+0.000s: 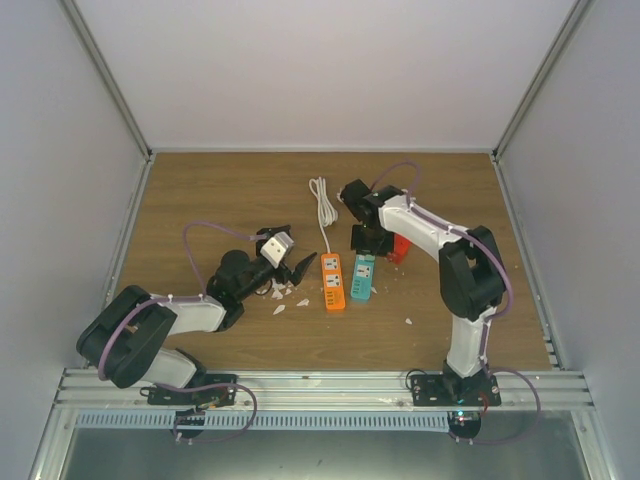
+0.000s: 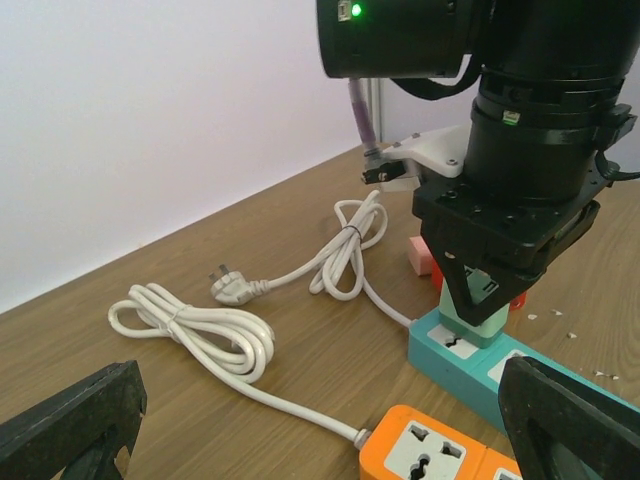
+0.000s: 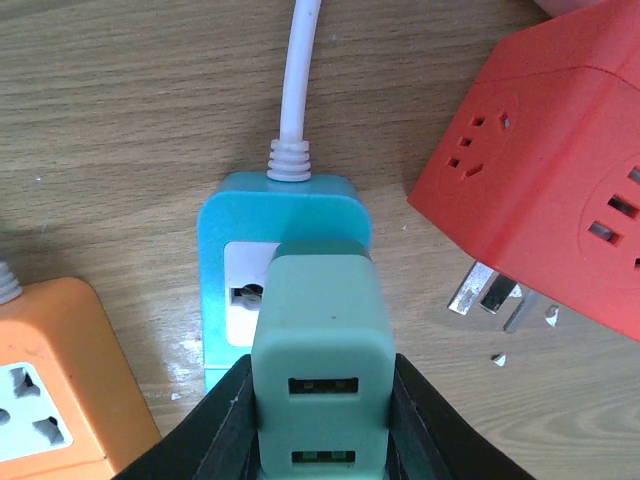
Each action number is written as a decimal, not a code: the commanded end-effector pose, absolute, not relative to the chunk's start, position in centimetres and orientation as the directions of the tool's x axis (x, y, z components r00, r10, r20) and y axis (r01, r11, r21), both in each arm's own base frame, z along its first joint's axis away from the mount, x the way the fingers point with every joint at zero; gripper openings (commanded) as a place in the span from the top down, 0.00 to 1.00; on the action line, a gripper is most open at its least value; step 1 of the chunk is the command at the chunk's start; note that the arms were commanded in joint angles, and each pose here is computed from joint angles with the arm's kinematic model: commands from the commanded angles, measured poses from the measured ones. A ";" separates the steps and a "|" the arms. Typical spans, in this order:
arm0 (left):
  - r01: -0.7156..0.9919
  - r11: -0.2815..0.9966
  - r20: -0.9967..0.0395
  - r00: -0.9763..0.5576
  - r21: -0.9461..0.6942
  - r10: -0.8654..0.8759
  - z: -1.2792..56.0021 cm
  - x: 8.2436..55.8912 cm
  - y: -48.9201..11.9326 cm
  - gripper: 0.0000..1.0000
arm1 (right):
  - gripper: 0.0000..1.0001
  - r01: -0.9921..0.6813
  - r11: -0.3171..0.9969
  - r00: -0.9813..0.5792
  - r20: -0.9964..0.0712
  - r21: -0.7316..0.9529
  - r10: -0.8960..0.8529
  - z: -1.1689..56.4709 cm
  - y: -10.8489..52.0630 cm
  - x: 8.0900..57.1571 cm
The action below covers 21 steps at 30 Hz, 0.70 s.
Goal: Insert the plug
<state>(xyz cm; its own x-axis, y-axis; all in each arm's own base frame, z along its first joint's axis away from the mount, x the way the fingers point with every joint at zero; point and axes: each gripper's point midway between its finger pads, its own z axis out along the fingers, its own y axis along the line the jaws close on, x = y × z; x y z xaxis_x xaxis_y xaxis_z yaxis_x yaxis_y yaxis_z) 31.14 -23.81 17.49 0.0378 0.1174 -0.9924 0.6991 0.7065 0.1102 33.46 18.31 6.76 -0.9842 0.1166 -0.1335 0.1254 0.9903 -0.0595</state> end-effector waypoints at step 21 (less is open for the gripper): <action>0.709 0.697 -0.994 0.058 0.109 0.097 18.7 32.2 -24.5 0.01 | 0.10 -0.048 0.993 -0.965 -0.262 0.111 -0.017 13.8 18.3 36.5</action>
